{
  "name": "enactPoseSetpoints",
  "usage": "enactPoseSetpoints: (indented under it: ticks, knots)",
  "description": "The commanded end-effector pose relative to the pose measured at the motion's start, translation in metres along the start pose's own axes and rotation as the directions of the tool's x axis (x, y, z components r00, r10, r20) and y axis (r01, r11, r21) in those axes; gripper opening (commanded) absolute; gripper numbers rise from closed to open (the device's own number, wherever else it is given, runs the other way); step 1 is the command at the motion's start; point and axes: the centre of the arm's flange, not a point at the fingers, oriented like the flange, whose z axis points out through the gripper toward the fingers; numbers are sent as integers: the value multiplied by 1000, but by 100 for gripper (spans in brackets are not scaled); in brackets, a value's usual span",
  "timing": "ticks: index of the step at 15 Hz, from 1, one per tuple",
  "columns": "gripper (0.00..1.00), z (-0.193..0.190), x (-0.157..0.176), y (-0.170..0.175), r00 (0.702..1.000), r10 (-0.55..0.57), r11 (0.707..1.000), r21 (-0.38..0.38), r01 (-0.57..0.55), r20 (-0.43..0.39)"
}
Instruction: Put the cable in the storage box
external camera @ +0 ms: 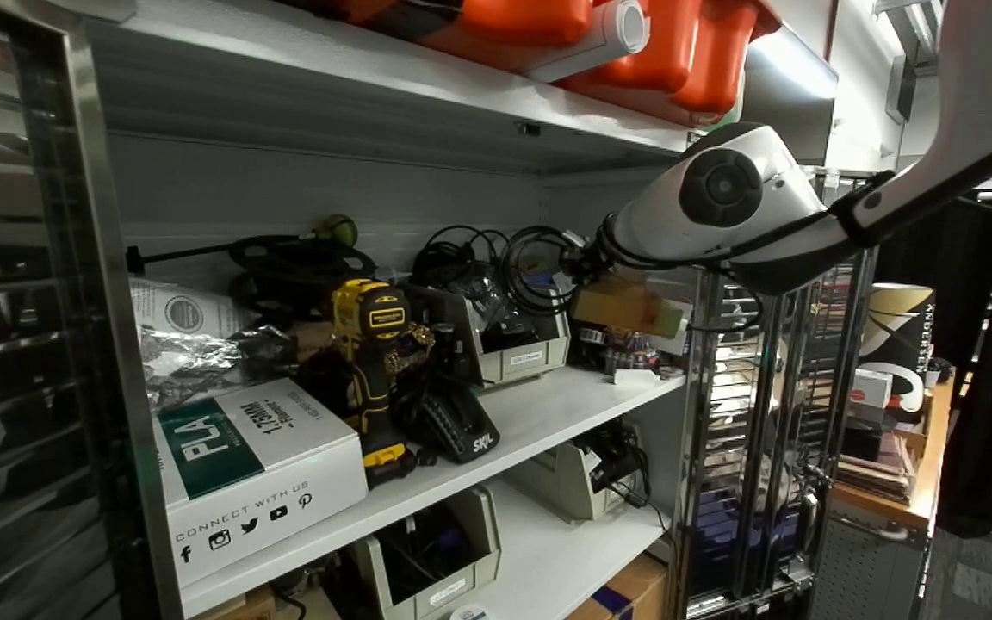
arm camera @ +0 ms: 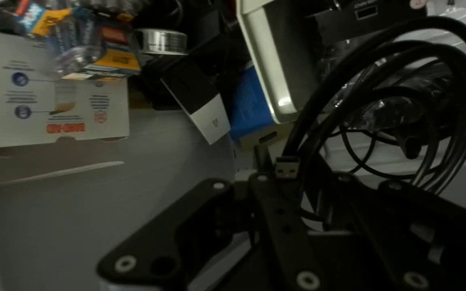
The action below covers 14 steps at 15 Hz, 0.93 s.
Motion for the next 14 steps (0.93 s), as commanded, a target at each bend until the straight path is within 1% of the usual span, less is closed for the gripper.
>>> enactPoseSetpoints:
  ticks: [1,4,7,8,9,10,12,13,14]
  knots:
    - [12,65,5,-27,996,85,990,119,-81,-28]
    - [12,91,-4,-47,993,118,978,171,-117,8]
    - [12,111,-12,-62,993,111,973,201,-117,40]
    - [14,115,-15,-65,993,109,971,208,-116,44]
    - [49,113,-15,-69,995,95,972,210,-102,44]
    - [50,110,-16,-71,995,85,973,211,-92,43]
    - [63,99,-15,-72,996,76,974,209,-83,40]
    - [73,90,-15,-71,996,72,975,208,-79,43]
    - [80,80,-14,-70,996,68,975,207,-76,50]
